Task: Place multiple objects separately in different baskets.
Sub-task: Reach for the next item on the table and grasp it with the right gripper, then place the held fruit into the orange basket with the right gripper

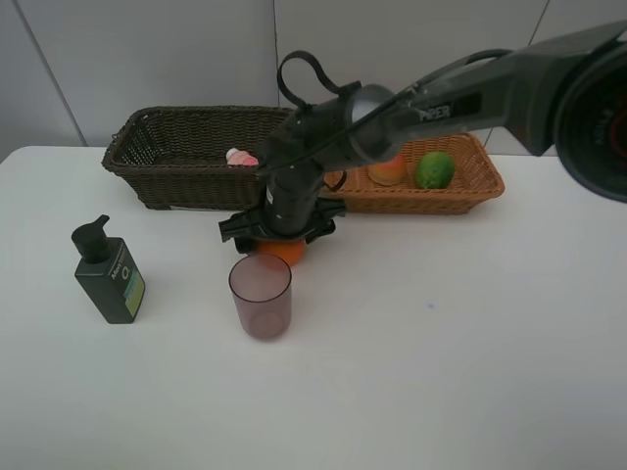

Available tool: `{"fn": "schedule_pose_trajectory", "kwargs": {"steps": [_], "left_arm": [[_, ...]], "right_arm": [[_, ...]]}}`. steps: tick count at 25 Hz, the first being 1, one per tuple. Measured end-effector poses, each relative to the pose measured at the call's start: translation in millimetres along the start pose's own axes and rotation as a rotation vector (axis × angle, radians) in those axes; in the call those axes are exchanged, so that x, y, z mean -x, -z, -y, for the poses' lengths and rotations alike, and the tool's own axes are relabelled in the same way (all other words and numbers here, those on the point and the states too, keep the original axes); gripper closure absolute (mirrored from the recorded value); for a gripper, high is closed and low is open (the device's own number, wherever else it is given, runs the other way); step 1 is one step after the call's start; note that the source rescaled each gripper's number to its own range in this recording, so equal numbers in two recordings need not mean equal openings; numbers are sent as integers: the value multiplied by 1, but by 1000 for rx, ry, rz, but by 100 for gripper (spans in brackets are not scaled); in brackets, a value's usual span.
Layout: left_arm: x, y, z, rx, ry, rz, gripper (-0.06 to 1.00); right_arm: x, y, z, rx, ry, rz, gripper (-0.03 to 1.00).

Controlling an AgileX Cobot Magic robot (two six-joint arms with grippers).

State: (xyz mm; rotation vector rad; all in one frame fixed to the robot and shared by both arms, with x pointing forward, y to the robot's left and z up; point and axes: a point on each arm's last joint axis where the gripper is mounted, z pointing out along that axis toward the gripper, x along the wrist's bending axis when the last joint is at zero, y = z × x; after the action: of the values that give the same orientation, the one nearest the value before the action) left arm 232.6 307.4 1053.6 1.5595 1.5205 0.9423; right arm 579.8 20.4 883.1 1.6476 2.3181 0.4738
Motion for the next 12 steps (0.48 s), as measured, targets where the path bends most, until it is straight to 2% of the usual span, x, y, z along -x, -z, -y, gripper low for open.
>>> {"fn": "schedule_pose_trajectory", "kwargs": {"steps": [1, 12], "left_arm": [[0, 0, 0, 0, 0, 0, -2], [0, 0, 0, 0, 0, 0, -2]], "right_arm": [[0, 0, 0, 1, 2, 1, 51], [0, 0, 0, 1, 2, 1, 51]]}}
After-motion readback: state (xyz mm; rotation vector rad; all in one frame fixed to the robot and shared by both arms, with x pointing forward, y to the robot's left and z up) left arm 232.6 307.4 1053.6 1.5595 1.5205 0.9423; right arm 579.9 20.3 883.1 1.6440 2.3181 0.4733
